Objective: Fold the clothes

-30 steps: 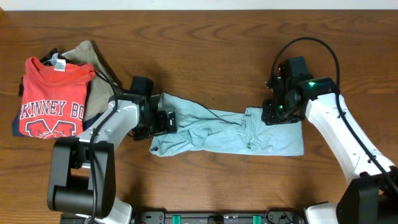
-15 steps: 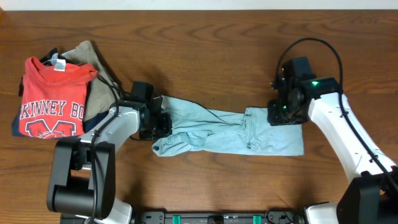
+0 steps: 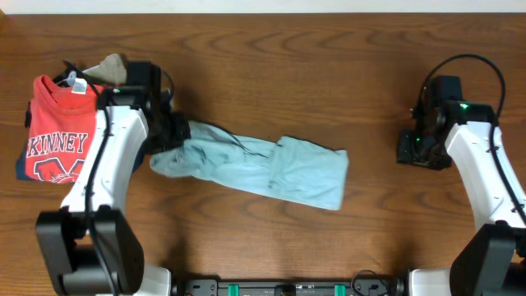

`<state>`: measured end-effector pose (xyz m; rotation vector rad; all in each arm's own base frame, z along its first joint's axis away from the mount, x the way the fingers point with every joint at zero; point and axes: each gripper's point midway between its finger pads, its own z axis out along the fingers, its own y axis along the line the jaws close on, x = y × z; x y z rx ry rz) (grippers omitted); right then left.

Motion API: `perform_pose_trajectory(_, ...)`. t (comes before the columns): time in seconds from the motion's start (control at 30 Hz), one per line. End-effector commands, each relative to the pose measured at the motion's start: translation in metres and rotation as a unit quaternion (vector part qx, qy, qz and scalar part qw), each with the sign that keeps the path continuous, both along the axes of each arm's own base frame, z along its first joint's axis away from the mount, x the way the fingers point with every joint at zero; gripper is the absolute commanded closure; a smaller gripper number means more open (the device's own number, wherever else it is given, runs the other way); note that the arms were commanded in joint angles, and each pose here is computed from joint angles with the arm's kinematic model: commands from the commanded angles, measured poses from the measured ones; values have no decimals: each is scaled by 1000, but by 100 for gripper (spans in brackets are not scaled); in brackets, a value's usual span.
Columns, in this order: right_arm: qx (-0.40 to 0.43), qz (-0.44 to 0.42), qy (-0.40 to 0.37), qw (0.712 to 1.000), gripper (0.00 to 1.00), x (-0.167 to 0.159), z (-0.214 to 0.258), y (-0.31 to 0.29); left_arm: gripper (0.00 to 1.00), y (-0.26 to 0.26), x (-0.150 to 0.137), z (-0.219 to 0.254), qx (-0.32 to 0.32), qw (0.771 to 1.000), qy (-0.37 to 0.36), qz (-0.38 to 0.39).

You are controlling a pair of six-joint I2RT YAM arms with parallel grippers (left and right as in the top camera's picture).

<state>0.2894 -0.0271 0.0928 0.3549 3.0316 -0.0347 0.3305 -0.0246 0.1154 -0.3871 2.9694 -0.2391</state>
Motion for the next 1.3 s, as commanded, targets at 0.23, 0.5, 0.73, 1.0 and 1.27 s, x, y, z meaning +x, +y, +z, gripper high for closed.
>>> perform_pose_trajectory(0.23, -4, -19, -11, 1000, 53, 4, 5, -7, 94, -129, -24, 40, -46, 991, -29, -122)
perform_pose_trajectory(0.5, 4, -18, -8, 1000, 53, 2, 5, -5, 94, -247, -57, 31, -83, 970, -57, -223)
perform_pose_trajectory(0.73, 8, -17, -6, 1000, 53, 1, 4, -3, 94, -293, -73, -3, -82, 956, -46, -278)
perform_pose_trajectory(1.0, 21, -15, -8, 1000, 51, 2, 4, 1, 93, -307, -72, -15, -85, 953, -49, -287)
perform_pose_trajectory(1.27, 36, -13, -9, 999, 50, 3, 4, 7, 59, -321, -79, -12, -97, 948, -58, -299)
